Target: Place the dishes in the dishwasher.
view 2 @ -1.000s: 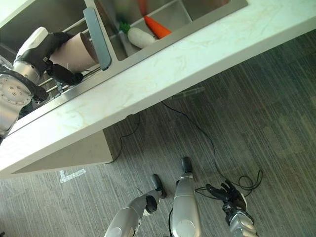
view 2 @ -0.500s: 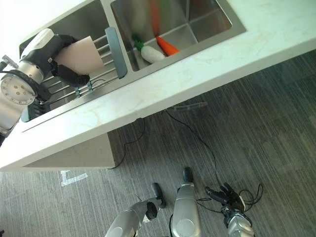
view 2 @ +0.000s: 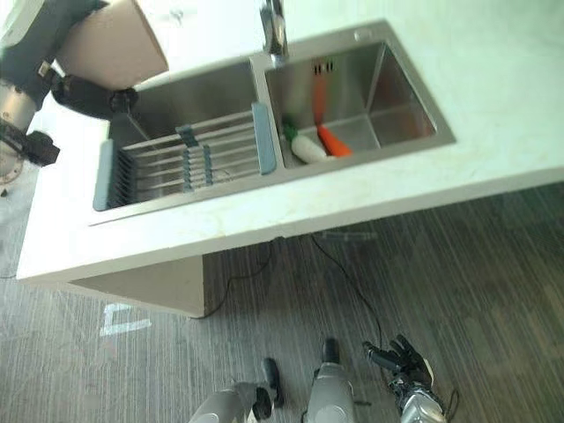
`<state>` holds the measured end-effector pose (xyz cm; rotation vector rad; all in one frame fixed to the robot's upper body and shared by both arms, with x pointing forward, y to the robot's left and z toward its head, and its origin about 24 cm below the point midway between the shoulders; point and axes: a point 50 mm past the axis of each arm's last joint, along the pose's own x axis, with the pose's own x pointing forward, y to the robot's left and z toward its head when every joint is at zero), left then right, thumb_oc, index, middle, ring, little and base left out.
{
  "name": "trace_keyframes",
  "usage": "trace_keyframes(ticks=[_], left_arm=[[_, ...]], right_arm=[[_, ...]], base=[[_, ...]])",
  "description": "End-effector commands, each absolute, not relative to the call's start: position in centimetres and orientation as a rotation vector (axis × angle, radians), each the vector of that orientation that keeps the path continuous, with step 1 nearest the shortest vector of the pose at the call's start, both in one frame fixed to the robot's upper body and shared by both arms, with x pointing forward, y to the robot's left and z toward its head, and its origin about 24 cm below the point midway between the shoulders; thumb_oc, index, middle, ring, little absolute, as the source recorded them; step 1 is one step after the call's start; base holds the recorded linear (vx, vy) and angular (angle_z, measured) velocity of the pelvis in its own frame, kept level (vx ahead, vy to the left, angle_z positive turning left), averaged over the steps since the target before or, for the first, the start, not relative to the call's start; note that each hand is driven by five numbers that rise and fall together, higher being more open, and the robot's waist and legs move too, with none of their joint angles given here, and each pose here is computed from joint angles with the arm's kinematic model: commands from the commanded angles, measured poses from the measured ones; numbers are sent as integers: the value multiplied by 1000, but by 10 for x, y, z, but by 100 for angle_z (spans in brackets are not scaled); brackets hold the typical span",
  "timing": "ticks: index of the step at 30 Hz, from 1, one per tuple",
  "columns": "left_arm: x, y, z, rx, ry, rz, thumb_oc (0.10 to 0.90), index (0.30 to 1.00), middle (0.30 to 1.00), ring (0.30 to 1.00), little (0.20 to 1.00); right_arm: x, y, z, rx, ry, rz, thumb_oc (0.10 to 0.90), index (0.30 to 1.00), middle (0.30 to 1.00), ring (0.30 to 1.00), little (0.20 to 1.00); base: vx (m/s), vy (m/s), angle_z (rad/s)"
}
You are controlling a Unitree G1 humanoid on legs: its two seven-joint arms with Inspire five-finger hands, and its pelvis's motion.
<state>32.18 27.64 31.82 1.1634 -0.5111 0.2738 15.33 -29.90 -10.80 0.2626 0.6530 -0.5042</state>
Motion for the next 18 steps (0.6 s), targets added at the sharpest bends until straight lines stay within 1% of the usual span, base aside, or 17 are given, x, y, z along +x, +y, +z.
trace_keyframes(ticks=[1, 4, 5, 7, 9, 13, 16, 18], left_arm=[[278, 313, 383, 1053, -758, 574, 400, 300, 300, 300, 300], [268, 325, 379, 1000, -753, 556, 400, 300, 300, 300, 300], [264, 331, 372, 1001, -737, 577, 400, 300, 300, 300, 300], [259, 340, 355, 978, -710, 635, 400, 300, 300, 300, 300], [252, 344, 344, 934, -739, 684, 400, 300, 300, 300, 300], [237, 356, 313, 871, -771, 718, 400, 300, 300, 300, 300], [233, 352, 301, 841, -804, 689, 400, 300, 300, 300, 300], [232, 343, 306, 847, -849, 647, 400, 300, 300, 300, 300]], right_arm=[[131, -309, -110, 166, 706, -454, 800, 900, 900, 900, 900], [124, -300, -119, 116, 805, -345, 800, 900, 900, 900, 900], [121, -294, -123, 65, 851, -269, 800, 900, 900, 900, 900], [115, -289, -128, 28, 892, -222, 800, 900, 900, 900, 900], [121, -282, -127, 4, 875, -197, 800, 900, 900, 900, 900], [129, -282, -125, 24, 849, -258, 800, 900, 900, 900, 900], [126, -288, -124, 53, 840, -315, 800, 900, 900, 900, 900], [120, -287, -126, 98, 826, -365, 800, 900, 900, 900, 900]], base=[[82, -108, 16], [109, -147, 16], [148, -160, 12], [-36, -133, 43], [-283, -41, 75], [-320, 121, 119], [-119, 261, 167], [-60, 432, 177]])
